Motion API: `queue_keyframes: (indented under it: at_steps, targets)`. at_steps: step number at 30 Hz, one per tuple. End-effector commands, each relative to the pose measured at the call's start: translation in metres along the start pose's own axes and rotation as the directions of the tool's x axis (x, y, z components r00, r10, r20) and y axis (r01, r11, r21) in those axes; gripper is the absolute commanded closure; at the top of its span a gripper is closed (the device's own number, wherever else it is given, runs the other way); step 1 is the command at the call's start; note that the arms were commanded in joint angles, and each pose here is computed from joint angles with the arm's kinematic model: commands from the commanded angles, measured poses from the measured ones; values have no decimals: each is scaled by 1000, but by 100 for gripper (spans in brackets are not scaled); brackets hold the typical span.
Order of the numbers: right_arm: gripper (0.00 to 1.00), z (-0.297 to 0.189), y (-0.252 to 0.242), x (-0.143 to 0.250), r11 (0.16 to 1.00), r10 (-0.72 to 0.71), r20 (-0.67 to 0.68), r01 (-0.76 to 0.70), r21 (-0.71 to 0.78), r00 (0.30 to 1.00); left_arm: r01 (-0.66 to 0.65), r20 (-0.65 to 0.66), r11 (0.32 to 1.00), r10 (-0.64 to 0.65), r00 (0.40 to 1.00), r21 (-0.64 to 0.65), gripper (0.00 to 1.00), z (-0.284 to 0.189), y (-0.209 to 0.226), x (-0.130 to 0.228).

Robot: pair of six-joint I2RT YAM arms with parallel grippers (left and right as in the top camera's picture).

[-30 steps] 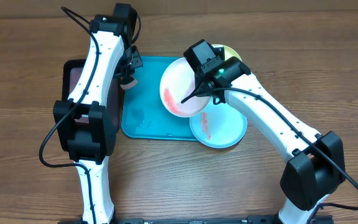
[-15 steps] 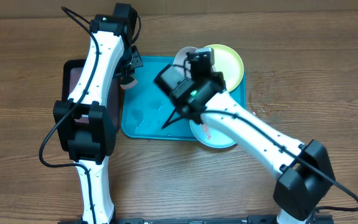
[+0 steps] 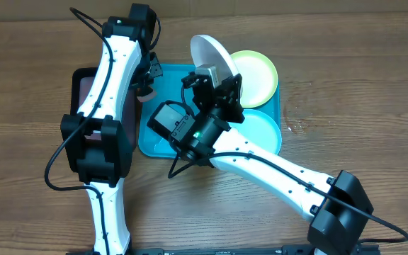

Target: Clean dirty plates on tray and stack at the side

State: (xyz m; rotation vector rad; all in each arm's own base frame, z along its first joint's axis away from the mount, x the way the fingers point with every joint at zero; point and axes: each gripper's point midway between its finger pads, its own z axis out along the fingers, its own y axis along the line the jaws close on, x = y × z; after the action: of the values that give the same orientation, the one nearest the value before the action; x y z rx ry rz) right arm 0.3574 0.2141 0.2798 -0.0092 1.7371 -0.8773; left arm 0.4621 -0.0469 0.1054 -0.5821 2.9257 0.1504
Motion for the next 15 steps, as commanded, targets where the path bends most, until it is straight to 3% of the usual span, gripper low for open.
queue_keyframes:
  at_steps: [1, 5, 8, 11, 15]
  targets:
    - [96, -2, -13, -14, 997, 56, 53, -59, 53, 997, -20, 26, 1000, 20, 999, 0, 96, -5, -1, -7]
    - [96, -2, -6, -11, 997, 73, 26, -73, 19, 997, -20, 24, 1000, 20, 1000, -1, 96, -5, -1, -6]
    - [96, 2, 24, 14, 985, 72, -134, -91, -145, 988, -21, 23, 1000, 21, 1000, -1, 96, -5, 0, -6]
    - [96, 2, 61, 49, 925, 30, -363, -163, -342, 931, -21, 23, 1000, 21, 1000, -1, 96, -5, 0, -6]
    - [96, 1, 95, 78, 812, -12, -592, -338, -476, 806, -21, 23, 1000, 21, 1000, -2, 96, -5, 0, -6]
